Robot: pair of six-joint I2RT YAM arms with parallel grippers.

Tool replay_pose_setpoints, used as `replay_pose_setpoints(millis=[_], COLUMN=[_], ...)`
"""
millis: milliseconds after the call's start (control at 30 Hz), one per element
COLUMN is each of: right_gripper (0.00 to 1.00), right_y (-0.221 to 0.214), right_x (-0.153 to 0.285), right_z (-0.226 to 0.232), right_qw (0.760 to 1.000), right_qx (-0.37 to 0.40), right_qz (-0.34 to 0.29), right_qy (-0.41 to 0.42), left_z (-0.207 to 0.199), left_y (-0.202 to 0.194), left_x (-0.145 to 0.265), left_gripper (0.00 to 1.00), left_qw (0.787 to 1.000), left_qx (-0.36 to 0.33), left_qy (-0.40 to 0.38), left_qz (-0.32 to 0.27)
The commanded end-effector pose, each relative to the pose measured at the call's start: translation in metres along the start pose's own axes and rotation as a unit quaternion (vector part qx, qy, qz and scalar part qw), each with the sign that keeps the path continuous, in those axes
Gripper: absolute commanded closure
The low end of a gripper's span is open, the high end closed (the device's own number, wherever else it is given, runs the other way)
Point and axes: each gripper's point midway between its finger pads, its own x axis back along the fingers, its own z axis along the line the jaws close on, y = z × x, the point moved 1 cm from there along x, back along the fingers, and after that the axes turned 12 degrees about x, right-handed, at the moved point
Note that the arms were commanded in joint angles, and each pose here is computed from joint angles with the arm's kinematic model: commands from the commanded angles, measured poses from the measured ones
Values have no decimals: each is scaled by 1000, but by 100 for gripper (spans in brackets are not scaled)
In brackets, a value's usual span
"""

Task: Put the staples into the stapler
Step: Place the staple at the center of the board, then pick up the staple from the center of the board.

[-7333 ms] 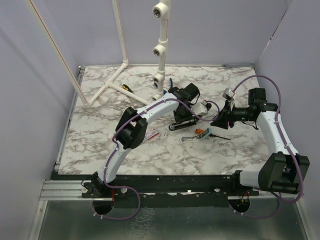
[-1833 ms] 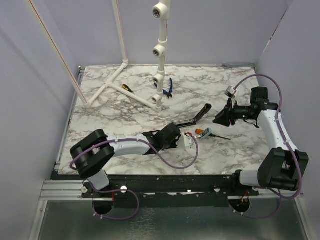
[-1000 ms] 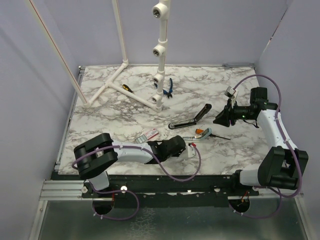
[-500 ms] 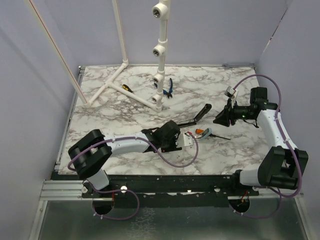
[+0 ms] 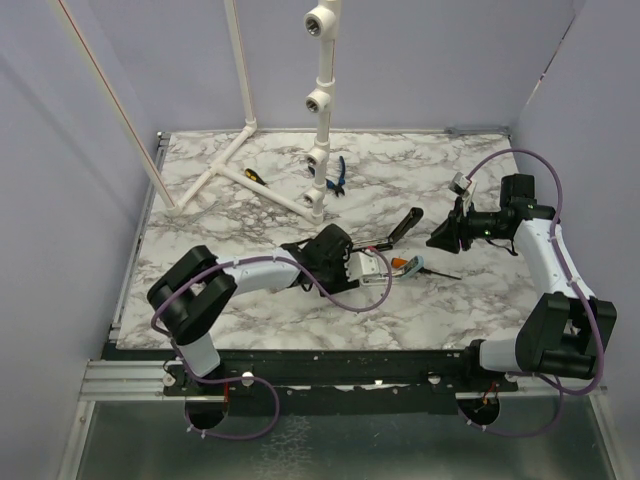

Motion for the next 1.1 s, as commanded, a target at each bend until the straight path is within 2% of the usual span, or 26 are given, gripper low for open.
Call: replay_pose_setpoints(millis=[0, 67, 200, 267, 367, 567, 800, 967, 1067], right_gripper=[62, 62, 62, 62, 62, 62, 62, 62, 62], right_y=[-4, -3, -3, -3, -3, -3, -3, -3, -2], right_x=[0, 0, 0, 0, 0, 0, 0, 0, 0], right_z=[1, 1, 1, 1, 1, 2, 1, 1, 2], right_qw=[1000, 1000, 1000, 1000, 1000, 1000, 1000, 1000, 1000], right_qx=[-10, -10, -10, -9, -8, -9, -10, -11, -11], right_qz=[1, 0, 0, 0, -1, 0, -1, -2, -3], right_qy=[4, 5, 4, 4, 4, 5, 6, 6, 7], left_z=[-7, -6, -4, -5, -5, -6, -8, -10, -10], left_y=[-6, -9, -15, -18, -24, -33, -43, -48, -46], left_x=[-10, -14, -18, -18, -18, -15, -12, -15, -19], left_gripper=[47, 49, 60, 62, 62, 55, 55, 63, 74], left_qw=[999, 999, 998, 997, 996, 992, 990, 988, 988], left_qx=[15, 21, 38, 46, 57, 78, 87, 91, 93], left_qy=[-32, -35, -46, -53, -60, -76, -88, -95, -100], left_qz=[16, 22, 36, 41, 46, 55, 71, 79, 79])
